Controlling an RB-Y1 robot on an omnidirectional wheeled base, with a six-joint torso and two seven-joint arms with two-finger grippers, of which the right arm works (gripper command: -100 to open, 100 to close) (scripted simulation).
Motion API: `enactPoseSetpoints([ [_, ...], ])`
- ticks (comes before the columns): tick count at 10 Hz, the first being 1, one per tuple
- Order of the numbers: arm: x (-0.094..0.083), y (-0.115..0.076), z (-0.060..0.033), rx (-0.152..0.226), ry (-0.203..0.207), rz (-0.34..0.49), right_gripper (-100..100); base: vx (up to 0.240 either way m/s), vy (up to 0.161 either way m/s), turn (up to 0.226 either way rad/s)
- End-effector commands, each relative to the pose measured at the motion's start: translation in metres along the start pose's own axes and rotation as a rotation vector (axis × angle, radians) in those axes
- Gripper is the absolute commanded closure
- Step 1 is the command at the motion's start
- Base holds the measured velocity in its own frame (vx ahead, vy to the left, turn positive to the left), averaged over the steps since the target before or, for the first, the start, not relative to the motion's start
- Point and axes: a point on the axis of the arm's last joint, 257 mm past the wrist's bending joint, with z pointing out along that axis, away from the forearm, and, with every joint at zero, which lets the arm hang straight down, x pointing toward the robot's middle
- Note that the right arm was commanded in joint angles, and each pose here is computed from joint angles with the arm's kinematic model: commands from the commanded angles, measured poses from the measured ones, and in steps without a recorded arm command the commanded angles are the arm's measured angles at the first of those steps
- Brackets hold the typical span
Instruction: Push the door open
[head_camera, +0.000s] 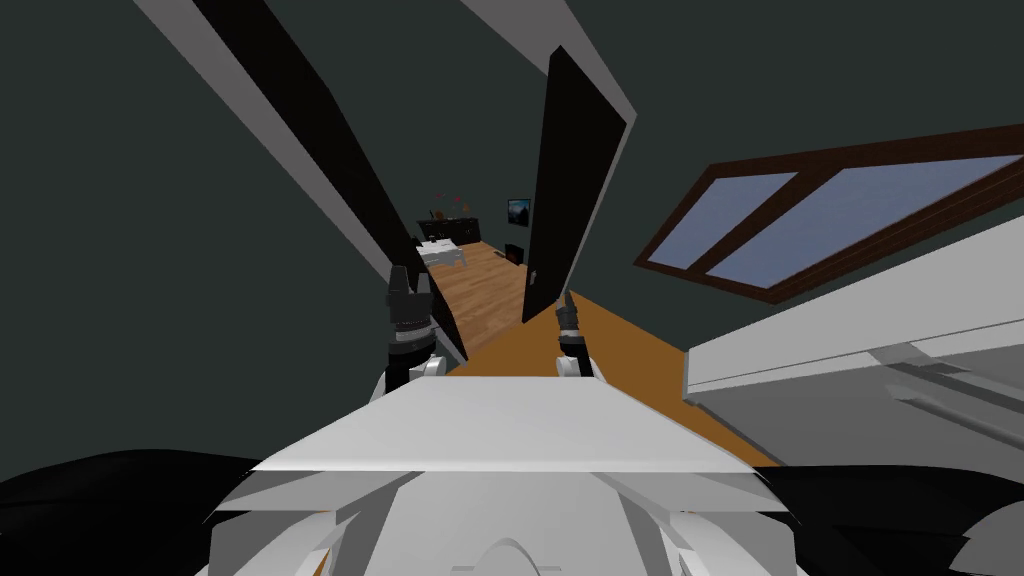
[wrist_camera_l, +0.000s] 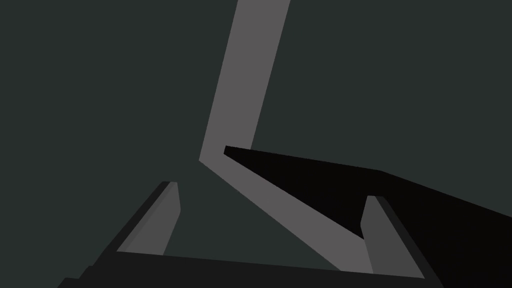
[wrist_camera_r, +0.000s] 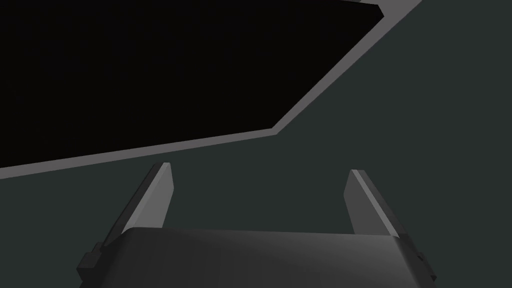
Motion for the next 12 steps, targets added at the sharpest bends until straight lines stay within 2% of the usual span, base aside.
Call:
enactPoseSetpoints([
  [1, 0.004, -0.01, -0.0007, 0.016, 0.01, 0.008, -100, 0.096, -0.088, 0.075],
  [12, 0.037, -0.079, -0.0115, 0.128, 0.076, 0.056, -100, 0.081, -0.088, 0.077],
])
